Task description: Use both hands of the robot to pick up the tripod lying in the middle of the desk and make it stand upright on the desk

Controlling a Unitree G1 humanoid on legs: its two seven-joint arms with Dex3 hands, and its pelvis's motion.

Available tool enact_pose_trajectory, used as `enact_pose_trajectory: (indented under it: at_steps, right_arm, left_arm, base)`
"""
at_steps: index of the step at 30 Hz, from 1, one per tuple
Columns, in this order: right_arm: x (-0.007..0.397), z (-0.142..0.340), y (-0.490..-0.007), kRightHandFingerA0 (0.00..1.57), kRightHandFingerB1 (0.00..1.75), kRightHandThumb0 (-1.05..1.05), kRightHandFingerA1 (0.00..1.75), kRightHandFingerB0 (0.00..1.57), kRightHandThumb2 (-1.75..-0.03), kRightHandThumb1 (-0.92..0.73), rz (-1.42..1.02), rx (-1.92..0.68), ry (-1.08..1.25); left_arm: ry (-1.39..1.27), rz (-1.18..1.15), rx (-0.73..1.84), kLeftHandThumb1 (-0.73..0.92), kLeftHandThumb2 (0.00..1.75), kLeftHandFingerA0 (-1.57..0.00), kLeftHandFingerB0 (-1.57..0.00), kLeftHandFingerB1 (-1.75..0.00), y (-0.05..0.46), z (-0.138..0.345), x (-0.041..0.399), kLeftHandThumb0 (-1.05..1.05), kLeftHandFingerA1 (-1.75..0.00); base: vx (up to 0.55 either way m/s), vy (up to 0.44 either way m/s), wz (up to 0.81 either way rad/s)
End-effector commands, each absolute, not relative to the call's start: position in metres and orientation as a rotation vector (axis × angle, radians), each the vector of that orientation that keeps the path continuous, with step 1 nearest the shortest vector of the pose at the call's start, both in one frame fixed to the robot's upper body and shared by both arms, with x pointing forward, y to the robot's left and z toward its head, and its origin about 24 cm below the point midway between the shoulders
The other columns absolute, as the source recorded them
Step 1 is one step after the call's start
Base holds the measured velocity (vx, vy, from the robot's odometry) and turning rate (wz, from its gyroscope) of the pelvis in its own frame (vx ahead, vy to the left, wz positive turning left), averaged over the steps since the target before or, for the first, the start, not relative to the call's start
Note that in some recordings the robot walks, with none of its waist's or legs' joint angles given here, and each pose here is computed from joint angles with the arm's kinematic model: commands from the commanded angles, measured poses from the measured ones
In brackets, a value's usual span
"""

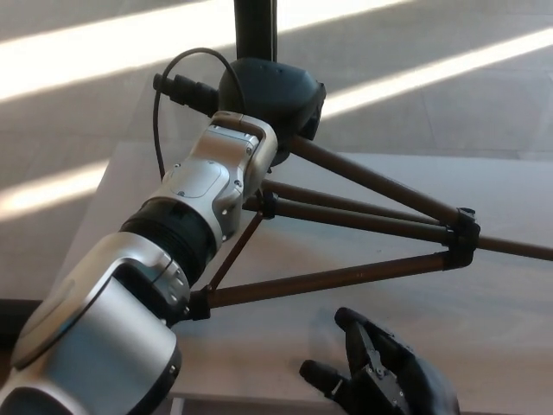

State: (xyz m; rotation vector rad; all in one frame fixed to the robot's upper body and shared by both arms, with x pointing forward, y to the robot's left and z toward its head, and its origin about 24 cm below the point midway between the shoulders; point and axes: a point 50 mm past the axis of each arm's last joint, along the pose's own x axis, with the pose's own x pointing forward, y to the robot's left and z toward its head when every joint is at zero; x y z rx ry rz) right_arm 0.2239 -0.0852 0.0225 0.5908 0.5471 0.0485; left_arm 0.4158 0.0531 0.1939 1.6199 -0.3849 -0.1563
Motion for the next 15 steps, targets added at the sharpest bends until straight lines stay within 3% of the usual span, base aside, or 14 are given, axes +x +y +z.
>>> enact_pose_trajectory:
  at_steps: [1,2,7,10,11,13,14,15]
  right_arm:
    - [0.191,-0.004,-0.057,0.4,0.58,-0.61,0.97,0.45,-0.61,-0.71,-0.107,0.799,0.733]
    - [0.196,0.0,-0.058,0.4,0.52,-0.61,0.94,0.44,-0.61,-0.71,-0.128,0.809,0.716]
    - [0.214,0.012,-0.063,0.39,0.44,-0.59,0.83,0.43,-0.61,-0.73,-0.161,0.845,0.639]
    - [0.228,0.023,-0.068,0.38,0.44,-0.6,0.77,0.42,-0.62,-0.7,-0.186,0.879,0.577]
    - [0.231,0.025,-0.068,0.39,0.45,-0.6,0.77,0.43,-0.61,-0.69,-0.192,0.891,0.569]
    - [0.233,0.027,-0.069,0.39,0.45,-0.6,0.77,0.43,-0.61,-0.69,-0.196,0.901,0.563]
    - [0.238,0.031,-0.071,0.4,0.45,-0.6,0.72,0.44,-0.6,-0.67,-0.22,0.931,0.549]
    - [0.241,0.033,-0.073,0.38,0.45,-0.59,0.71,0.42,-0.6,-0.66,-0.236,0.957,0.54]
  left_arm:
    - [-0.559,-0.058,1.549,0.64,0.91,-0.9,-0.78,-1.1,0.048,0.232,0.415,-0.23,-1.56]
    - [-0.557,-0.06,1.545,0.64,0.92,-0.9,-0.77,-1.2,0.048,0.232,0.415,-0.24,-1.59]
    - [-0.559,-0.063,1.547,0.64,0.92,-0.91,-0.79,-1.21,0.05,0.23,0.415,-0.23,-1.6]
    - [-0.54,-0.07,1.557,0.66,0.92,-0.93,-0.8,-1.04,0.052,0.226,0.415,-0.23,-1.43]
    - [-0.538,-0.071,1.559,0.67,0.91,-0.92,-0.8,-0.95,0.053,0.226,0.415,-0.24,-1.28]
    - [-0.535,-0.072,1.564,0.67,0.91,-0.92,-0.8,-0.95,0.053,0.226,0.415,-0.24,-1.28]
    - [-0.538,-0.065,1.568,0.64,0.92,-0.88,-0.77,-1.21,0.054,0.226,0.416,-0.23,-1.6]
    - [-0.54,-0.06,1.569,0.62,0.9,-0.9,-0.8,-1.18,0.055,0.226,0.416,-0.25,-1.58]
  base:
    - [0.0,0.0,0.0]
    - [0.0,0.0,0.0]
    - [0.0,0.0,0.0]
    - [0.0,0.0,0.0]
    - [0.0,0.0,0.0]
    - [0.0,0.0,0.0]
    - [0.0,0.0,0.0]
    - [0.0,0.0,0.0]
